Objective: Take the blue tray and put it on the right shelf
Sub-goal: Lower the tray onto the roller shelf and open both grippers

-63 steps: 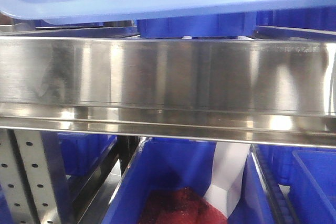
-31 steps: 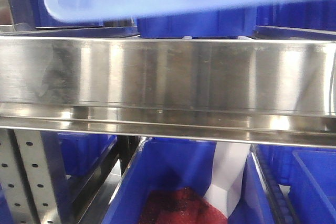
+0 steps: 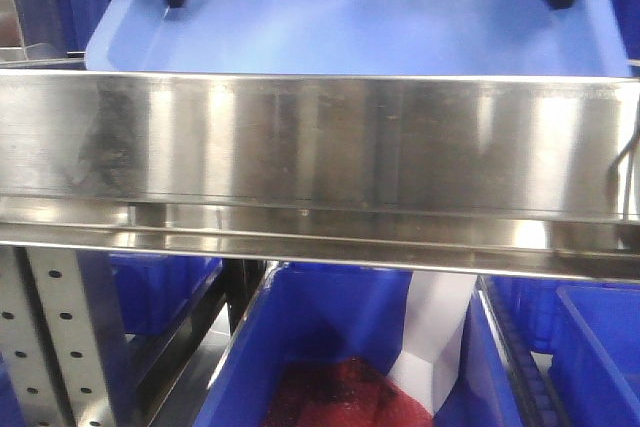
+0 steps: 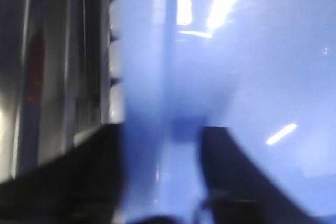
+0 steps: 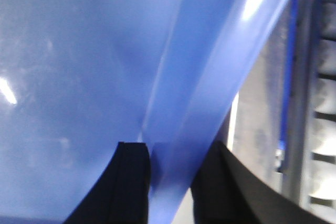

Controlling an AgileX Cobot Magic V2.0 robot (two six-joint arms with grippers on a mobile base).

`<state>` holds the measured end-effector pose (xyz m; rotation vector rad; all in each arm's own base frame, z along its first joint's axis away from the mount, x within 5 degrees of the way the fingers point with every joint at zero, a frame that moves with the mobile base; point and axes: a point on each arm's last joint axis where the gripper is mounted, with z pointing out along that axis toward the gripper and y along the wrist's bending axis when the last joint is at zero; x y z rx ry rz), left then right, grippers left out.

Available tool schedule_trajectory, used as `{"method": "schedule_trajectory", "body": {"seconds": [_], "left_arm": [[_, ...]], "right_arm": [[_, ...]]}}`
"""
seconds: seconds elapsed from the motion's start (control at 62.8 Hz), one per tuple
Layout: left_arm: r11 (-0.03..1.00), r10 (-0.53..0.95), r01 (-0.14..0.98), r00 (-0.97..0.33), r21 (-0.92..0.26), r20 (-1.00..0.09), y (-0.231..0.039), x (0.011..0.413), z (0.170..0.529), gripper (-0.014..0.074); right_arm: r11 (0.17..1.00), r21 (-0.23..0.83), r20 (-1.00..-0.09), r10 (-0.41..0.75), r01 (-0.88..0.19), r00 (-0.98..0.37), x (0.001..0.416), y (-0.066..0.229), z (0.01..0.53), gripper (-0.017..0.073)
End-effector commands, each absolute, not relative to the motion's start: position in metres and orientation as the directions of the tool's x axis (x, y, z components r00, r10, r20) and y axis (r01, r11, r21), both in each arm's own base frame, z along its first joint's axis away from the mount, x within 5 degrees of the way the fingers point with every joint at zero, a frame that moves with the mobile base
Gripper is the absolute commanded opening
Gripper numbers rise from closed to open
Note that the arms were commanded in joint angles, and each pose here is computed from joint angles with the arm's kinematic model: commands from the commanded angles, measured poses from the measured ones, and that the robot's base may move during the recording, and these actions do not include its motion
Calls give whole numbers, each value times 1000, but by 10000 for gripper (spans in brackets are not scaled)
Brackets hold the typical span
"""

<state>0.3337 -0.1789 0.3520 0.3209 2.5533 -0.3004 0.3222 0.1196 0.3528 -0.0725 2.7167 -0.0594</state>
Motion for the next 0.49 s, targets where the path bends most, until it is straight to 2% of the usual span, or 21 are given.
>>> {"method": "schedule_trajectory", "body": {"seconds": [0.0, 0.048, 0.127, 0.478], "left_arm": [[901, 81, 346, -726, -262, -683, -192, 326, 390, 452], [905, 89, 347, -720, -246, -688, -191, 327, 390, 498], [912, 104, 347, -711, -219, -695, -190, 328, 389, 540], [932, 163, 339, -709, -129, -686, -183, 329, 388, 542]], "right_arm": [[992, 62, -478, -68, -111, -876, 317, 134, 371, 456], [992, 58, -477, -70, -110, -876, 318, 134, 370, 622], [993, 47, -479, -73, -108, -875, 319, 134, 369, 593], [995, 19, -509, -71, -93, -858, 315, 128, 377, 594]]}}
